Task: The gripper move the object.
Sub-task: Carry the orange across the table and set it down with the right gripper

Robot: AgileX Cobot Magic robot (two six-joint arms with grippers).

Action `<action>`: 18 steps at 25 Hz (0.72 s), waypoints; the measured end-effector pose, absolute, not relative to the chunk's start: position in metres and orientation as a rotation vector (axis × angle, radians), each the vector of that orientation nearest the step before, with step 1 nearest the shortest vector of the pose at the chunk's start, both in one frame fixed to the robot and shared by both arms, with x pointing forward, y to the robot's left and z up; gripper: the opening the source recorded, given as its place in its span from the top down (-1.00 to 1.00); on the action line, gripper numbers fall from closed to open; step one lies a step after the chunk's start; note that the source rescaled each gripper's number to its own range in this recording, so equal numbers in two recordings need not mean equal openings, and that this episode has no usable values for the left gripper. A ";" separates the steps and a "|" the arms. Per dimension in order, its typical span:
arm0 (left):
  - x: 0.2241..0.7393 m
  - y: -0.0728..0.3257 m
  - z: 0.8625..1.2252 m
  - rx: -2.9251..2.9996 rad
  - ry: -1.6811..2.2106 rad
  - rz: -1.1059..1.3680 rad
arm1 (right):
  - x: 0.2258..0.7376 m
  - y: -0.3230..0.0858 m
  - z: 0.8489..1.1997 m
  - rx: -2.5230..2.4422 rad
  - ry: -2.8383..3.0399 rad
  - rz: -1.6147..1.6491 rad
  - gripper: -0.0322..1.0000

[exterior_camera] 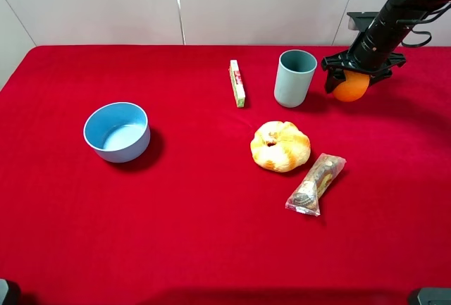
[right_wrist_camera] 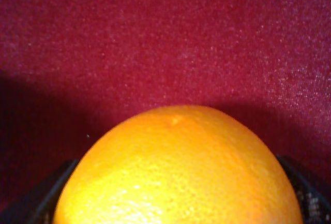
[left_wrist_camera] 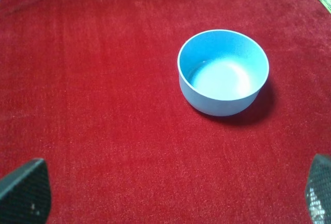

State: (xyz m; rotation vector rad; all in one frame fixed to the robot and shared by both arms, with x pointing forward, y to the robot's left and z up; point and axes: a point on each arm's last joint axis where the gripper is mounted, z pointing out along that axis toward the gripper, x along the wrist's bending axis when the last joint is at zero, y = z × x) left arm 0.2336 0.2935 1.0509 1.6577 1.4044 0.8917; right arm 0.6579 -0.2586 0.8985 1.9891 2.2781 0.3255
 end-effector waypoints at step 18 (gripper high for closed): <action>0.234 0.294 1.051 1.658 1.404 0.892 | 0.658 -0.259 0.898 1.991 2.280 0.323 -0.98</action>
